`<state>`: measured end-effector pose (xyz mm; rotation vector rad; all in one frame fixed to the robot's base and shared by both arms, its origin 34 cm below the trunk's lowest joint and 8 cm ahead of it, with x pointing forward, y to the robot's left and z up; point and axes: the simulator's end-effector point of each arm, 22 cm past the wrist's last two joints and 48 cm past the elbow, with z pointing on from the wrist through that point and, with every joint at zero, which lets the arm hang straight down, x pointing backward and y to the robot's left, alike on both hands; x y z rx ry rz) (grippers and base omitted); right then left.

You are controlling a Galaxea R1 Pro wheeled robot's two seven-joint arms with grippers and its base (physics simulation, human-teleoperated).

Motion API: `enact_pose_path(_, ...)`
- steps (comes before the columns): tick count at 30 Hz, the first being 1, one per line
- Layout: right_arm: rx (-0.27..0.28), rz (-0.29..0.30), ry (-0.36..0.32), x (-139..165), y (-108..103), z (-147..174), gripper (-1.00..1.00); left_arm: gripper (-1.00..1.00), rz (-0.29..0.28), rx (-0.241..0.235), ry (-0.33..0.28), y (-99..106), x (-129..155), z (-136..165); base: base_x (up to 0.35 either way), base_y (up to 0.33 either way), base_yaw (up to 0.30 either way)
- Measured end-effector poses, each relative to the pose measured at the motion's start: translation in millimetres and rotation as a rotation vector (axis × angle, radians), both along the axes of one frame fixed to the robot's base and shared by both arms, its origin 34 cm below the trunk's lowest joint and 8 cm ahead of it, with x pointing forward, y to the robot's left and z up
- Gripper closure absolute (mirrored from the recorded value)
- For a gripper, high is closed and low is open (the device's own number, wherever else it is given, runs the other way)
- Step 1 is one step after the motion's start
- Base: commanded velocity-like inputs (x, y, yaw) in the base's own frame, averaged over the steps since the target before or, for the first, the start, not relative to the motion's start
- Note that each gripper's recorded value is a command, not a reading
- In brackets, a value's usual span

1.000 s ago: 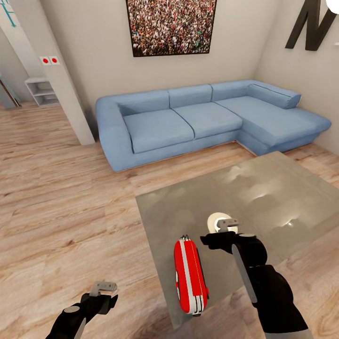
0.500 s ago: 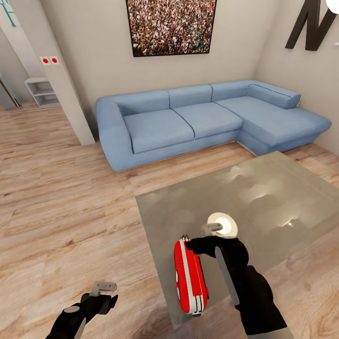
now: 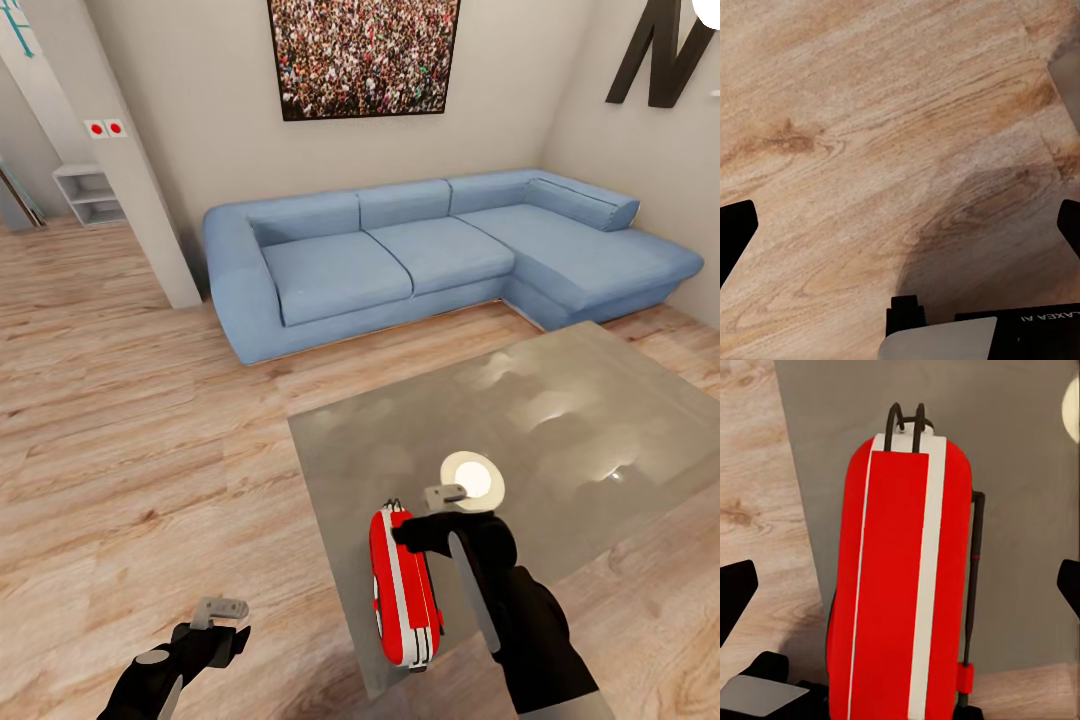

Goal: Turn on the radio receiver that's on the table in the living room.

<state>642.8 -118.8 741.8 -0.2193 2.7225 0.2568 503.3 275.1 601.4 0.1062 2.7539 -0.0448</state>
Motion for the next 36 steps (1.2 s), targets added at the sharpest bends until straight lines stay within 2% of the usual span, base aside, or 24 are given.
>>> enact_pose_path(5, -0.032, -0.008, 0.006, -1, -6, -5, -1.00, -1.00, 0.000, 0.000, 0.000, 0, 0, 0, 0.000, 0.000, 0.000)
enact_pose_path(11, -0.063, -0.003, 0.068, -17, -11, -27, -1.00, -1.00, 0.001, -0.001, 0.000, 0, 0, 0, 0.000, 0.000, 0.000)
enact_pose_path(15, -0.069, -0.001, 0.086, -22, -12, -33, -1.00, -1.00, 0.001, -0.001, 0.000, 0, 0, 0, 0.000, 0.000, 0.000)
enact_pose_path(22, -0.063, 0.000, 0.085, -22, -9, -35, -1.00, -1.00, 0.001, -0.001, 0.000, 0, 0, 0, 0.000, 0.000, 0.000)
enact_pose_path(30, -0.026, 0.005, 0.085, -23, 13, -30, -1.00, -1.00, 0.001, -0.001, 0.000, 0, 0, 0, 0.000, 0.000, 0.000)
enact_pose_path(36, -0.020, 0.007, 0.088, -24, 17, -30, -1.00, -1.00, 0.001, -0.001, 0.000, 0, 0, 0, 0.000, 0.000, 0.000)
